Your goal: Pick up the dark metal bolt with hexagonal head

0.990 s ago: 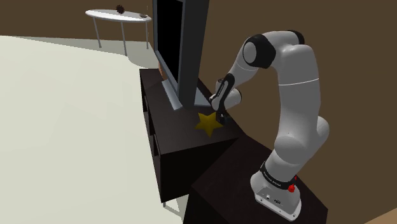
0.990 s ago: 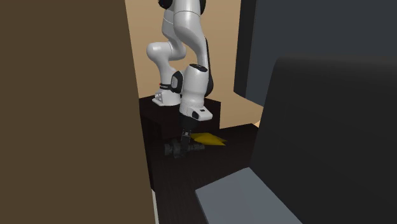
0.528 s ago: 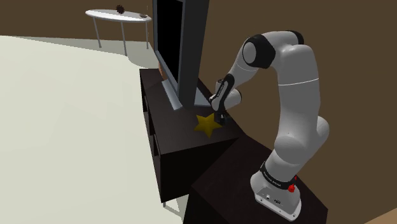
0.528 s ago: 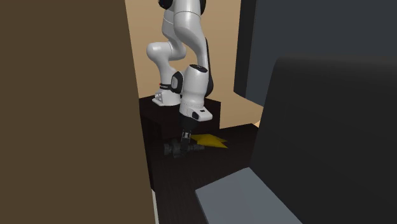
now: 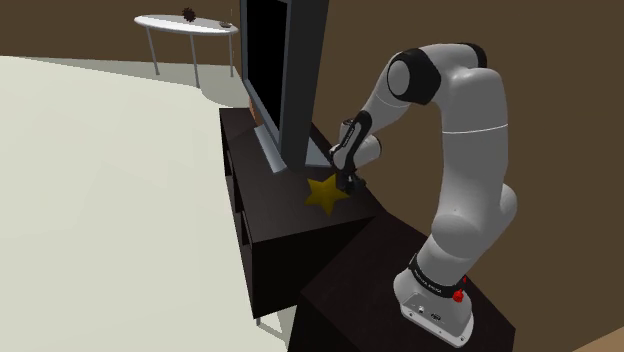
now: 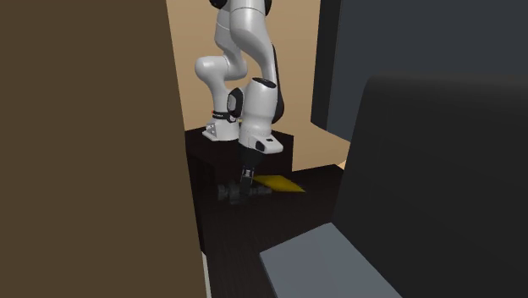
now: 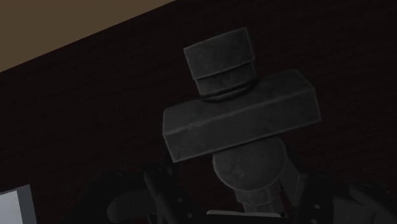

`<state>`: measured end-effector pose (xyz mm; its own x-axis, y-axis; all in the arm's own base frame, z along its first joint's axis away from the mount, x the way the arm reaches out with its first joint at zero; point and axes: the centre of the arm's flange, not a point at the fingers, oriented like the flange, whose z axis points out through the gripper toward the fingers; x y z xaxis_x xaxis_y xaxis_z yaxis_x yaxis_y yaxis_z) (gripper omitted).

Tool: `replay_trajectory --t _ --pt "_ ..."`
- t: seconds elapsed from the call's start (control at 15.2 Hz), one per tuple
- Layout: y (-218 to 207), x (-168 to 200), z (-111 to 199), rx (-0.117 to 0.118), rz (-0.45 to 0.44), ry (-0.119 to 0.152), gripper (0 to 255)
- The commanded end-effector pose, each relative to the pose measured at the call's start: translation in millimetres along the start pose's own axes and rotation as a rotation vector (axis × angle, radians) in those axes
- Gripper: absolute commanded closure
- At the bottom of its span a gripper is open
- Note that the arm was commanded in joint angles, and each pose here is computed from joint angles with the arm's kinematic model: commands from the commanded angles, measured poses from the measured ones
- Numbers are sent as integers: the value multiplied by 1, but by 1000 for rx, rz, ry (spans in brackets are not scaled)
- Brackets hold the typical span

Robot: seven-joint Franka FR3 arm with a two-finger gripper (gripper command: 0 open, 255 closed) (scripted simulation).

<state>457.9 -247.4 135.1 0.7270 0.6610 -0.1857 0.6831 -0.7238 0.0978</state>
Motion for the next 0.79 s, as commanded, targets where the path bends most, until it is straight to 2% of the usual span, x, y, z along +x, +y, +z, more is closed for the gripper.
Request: replay_trajectory --t 0.0,0.59,0.73 --pt "1 -2 -10 0 0 0 255" --pt "6 -11 -57 0 0 0 255" --pt "6 -11 -57 0 0 0 255"
